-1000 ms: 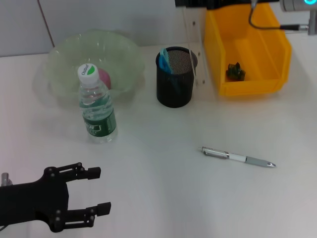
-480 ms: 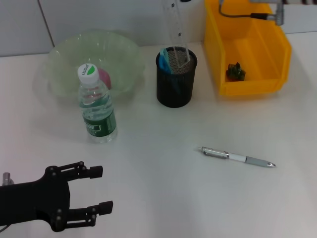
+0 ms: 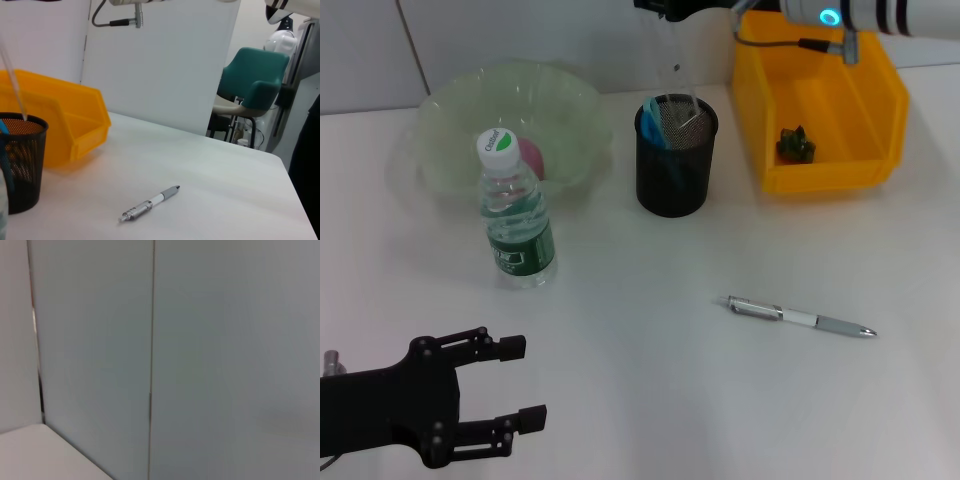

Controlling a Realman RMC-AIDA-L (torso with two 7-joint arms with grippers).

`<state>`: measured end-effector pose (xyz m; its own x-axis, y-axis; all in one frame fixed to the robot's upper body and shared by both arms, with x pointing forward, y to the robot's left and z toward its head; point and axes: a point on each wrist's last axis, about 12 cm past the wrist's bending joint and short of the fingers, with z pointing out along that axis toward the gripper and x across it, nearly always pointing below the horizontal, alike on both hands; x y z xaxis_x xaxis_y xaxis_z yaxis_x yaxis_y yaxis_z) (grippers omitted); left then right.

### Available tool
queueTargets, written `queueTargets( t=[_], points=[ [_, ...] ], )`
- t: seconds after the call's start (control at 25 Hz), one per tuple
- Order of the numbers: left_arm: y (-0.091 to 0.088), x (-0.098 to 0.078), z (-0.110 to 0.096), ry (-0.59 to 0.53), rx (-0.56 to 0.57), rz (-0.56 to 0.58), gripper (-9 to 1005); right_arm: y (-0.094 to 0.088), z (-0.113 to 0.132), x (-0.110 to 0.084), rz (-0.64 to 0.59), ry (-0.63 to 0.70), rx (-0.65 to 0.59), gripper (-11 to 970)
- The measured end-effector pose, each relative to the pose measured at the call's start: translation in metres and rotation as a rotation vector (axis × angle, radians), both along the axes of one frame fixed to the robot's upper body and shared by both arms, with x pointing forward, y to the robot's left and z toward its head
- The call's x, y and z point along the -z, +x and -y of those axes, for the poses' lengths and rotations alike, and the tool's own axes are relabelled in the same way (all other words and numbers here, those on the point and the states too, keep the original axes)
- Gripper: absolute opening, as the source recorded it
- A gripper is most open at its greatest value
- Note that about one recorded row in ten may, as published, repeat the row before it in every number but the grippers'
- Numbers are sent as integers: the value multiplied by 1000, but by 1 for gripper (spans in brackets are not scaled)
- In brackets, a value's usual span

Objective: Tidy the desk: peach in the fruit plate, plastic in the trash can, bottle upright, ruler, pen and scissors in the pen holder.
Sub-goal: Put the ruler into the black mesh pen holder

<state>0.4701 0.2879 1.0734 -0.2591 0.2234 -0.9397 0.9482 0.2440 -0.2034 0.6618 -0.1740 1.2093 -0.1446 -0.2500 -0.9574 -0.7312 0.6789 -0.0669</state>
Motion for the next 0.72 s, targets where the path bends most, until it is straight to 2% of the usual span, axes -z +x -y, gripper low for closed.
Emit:
queueTargets(
  t=[0.32,0.72],
  points=[
    [0,2,0,-4,-6,-7,787,0,2,23,6,50,-6,391],
    [0,1,1,-14,-9,-6,787,-7,16,48,-29,59,26,410]
  ],
)
